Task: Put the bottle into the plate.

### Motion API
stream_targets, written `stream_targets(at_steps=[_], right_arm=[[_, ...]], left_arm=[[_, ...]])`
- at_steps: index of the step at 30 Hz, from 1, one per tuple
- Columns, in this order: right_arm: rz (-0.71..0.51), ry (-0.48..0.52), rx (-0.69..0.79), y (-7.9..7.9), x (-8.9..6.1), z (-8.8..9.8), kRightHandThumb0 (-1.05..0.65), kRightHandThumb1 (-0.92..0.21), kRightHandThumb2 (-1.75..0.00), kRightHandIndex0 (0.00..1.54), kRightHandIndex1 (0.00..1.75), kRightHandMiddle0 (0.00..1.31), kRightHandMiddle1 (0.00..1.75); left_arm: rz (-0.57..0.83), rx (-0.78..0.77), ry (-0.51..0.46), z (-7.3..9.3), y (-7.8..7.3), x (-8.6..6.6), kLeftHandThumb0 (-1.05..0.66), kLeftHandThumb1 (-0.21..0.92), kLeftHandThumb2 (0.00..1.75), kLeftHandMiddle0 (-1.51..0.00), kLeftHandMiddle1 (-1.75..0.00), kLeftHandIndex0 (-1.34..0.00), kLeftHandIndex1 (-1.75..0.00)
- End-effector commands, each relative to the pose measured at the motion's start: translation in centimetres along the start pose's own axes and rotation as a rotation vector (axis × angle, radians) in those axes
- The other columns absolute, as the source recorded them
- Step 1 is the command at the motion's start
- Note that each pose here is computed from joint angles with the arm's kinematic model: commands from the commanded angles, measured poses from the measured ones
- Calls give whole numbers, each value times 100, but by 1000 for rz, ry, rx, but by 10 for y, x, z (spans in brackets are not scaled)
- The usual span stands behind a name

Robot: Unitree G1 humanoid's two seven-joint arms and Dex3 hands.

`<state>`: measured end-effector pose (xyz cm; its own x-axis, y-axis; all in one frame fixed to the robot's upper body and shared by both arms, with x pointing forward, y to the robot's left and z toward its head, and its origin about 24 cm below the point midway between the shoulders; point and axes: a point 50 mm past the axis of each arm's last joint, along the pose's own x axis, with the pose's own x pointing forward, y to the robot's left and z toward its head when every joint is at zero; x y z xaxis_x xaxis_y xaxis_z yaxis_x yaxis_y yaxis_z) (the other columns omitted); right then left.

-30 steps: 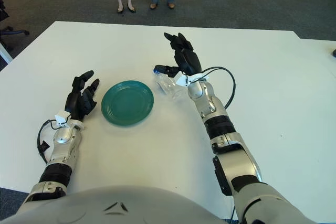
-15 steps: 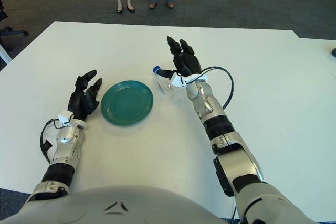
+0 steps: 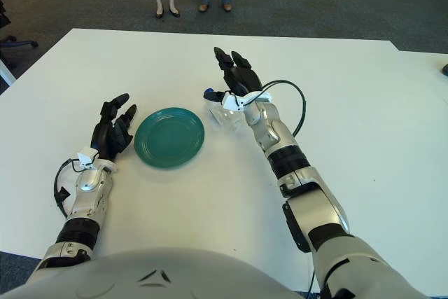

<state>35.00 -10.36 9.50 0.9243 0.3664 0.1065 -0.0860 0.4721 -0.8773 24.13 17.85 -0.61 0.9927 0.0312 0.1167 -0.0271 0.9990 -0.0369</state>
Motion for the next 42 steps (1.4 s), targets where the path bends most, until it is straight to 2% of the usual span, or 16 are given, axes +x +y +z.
stream_targets(at_steps=[1,27,35,42], right_arm=[[4,16,3,-7,9,1,-105,-92,-38,0,0,0,0],[37,73,-74,-11,8,-1,-105,-92,-45,0,0,0,0],[76,136,-78,-2,1,-10,-105,-92,-45,0,0,0,0],[58,137,-89,-2,-6,-12,-105,-92,-46,0,0,0,0]], left_arm=[[8,-4,121,-23,-4,-24,-85,92,89,-43,0,-1,-87],[-6,4,124,-23,-5,-29,-85,92,92,-43,0,-1,-86],[-3,8,120,-22,-5,-33,-85,92,93,-43,0,-1,-87],[-1,7,115,-21,-5,-35,-84,92,93,-43,0,0,-86]])
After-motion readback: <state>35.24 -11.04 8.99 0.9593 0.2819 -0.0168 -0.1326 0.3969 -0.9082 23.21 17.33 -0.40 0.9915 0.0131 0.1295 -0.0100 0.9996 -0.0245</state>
